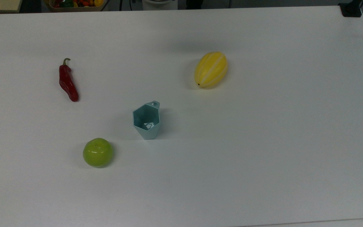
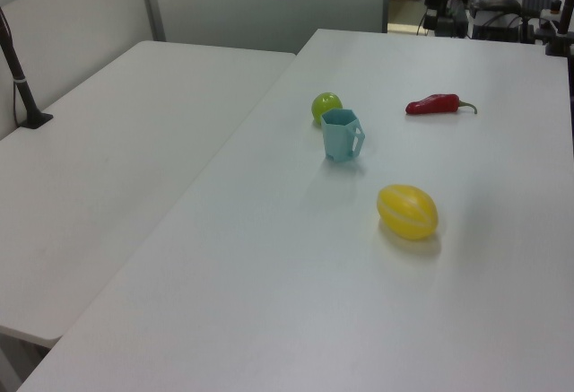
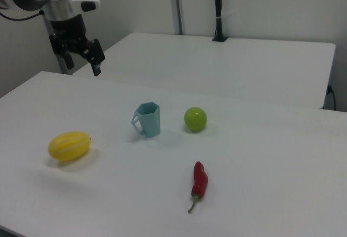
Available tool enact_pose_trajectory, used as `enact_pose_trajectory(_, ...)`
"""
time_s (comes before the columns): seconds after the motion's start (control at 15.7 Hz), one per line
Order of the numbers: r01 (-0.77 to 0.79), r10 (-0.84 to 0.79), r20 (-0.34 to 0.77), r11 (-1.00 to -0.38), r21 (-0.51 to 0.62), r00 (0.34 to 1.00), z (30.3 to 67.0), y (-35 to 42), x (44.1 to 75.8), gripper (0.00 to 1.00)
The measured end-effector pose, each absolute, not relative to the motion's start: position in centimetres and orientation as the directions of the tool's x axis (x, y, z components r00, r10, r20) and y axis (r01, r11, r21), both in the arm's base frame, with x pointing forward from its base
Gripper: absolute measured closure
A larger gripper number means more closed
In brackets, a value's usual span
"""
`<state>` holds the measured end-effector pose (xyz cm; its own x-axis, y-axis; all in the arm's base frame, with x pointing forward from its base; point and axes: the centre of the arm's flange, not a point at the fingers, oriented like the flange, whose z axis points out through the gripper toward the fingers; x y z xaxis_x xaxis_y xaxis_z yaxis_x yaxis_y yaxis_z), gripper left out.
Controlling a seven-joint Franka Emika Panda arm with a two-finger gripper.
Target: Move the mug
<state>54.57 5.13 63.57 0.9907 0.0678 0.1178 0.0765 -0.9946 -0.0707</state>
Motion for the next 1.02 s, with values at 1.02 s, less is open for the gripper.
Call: enact_pose_trajectory(1.02, 0.076, 0.067, 0.117, -0.995, -0.071, 0.991, 63.52, 5.04, 54.54, 0.00)
